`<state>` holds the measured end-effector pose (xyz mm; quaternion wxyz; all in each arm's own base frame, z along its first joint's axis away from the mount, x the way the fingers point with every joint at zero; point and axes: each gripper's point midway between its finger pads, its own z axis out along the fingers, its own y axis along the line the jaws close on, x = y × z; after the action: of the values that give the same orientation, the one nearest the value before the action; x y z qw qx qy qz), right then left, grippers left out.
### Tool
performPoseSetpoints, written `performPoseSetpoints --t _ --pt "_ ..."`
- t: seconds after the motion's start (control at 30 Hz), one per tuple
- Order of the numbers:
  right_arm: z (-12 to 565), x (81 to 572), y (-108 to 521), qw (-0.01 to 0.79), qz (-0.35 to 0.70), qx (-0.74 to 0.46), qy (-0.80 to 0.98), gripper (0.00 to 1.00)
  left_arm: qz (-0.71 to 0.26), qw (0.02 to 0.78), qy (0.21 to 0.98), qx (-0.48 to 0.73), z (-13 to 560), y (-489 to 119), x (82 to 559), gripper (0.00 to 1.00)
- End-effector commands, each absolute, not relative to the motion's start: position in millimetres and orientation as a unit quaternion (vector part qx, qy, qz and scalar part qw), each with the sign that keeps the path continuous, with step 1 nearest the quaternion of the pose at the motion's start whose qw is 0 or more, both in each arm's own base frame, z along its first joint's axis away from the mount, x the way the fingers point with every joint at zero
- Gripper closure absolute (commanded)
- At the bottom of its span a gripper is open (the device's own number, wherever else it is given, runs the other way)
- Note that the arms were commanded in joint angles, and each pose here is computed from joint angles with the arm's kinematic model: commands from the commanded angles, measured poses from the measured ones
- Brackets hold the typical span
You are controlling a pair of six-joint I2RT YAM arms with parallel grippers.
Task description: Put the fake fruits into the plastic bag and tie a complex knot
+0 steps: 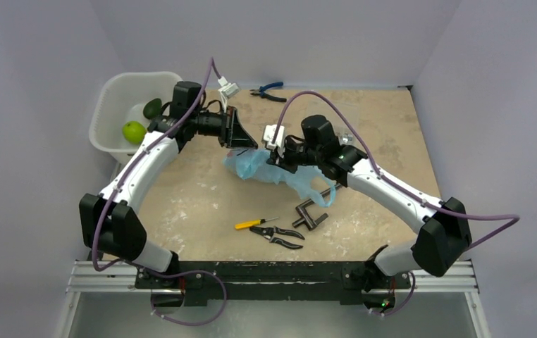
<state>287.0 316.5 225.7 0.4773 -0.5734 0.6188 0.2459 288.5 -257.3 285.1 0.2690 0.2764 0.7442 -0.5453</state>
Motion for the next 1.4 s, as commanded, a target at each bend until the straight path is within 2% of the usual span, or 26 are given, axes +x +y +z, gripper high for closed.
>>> performPoseSetpoints --t 0.0,0.03,0.07,0.1,0.13,0.3,0.47,0.7,0.83,0.87,0.9,0.93,0.97,1.0,1.1,1.23,1.37 --pt "263 296 312 0.522 0.253 -0.551 0.6 1.0 -0.538 0.363 0.69 0.32 346 -231 282 0.56" --pt "269 296 311 0.517 0.271 -0.546 0.602 1.0 -0.505 0.401 0.683 0.344 352 -222 281 0.32" --pt "279 298 309 0.515 0.289 -0.537 0.602 1.0 -0.457 0.443 0.673 0.377 353 -213 281 0.16" --pt "286 298 306 0.51 0.307 -0.531 0.603 1.0 -0.416 0.473 0.653 0.42 354 -207 274 0.04" --pt "292 298 305 0.505 0.323 -0.529 0.601 1.0 -0.373 0.502 0.624 0.469 353 -201 268 0.0" --pt "305 283 306 0.474 0.383 -0.529 0.59 1.0 -0.178 0.583 0.458 0.647 341 -195 240 0.0" --pt "307 278 310 0.46 0.401 -0.532 0.587 1.0 -0.055 0.628 0.327 0.704 329 -217 241 0.0" --pt "305 275 307 0.45 0.399 -0.536 0.593 1.0 0.021 0.627 0.25 0.738 325 -233 251 0.0" --pt "294 267 306 0.45 0.363 -0.573 0.582 1.0 0.029 0.641 0.281 0.714 337 -238 269 0.0" --pt "292 266 306 0.452 0.353 -0.578 0.58 1.0 0.011 0.642 0.303 0.704 344 -239 270 0.04" --pt "289 269 304 0.457 0.339 -0.58 0.583 1.0 -0.021 0.642 0.335 0.689 352 -240 269 0.21" --pt "289 272 303 0.464 0.33 -0.579 0.583 1.0 -0.061 0.629 0.379 0.676 354 -240 267 0.6" --pt "292 273 302 0.472 0.325 -0.58 0.579 1.0 -0.105 0.611 0.423 0.661 357 -240 268 0.92" --pt "294 279 298 0.483 0.309 -0.575 0.583 1.0 -0.153 0.6 0.474 0.626 364 -236 270 1.0" --pt "293 289 281 0.499 0.273 -0.567 0.596 1.0 -0.291 0.562 0.591 0.501 384 -219 287 1.0" --pt "290 291 262 0.497 0.254 -0.558 0.614 1.0 -0.423 0.507 0.679 0.322 390 -198 324 1.0" --pt "287 303 236 0.489 0.25 -0.521 0.654 1.0 -0.447 0.476 0.715 0.248 372 -182 358 1.0"
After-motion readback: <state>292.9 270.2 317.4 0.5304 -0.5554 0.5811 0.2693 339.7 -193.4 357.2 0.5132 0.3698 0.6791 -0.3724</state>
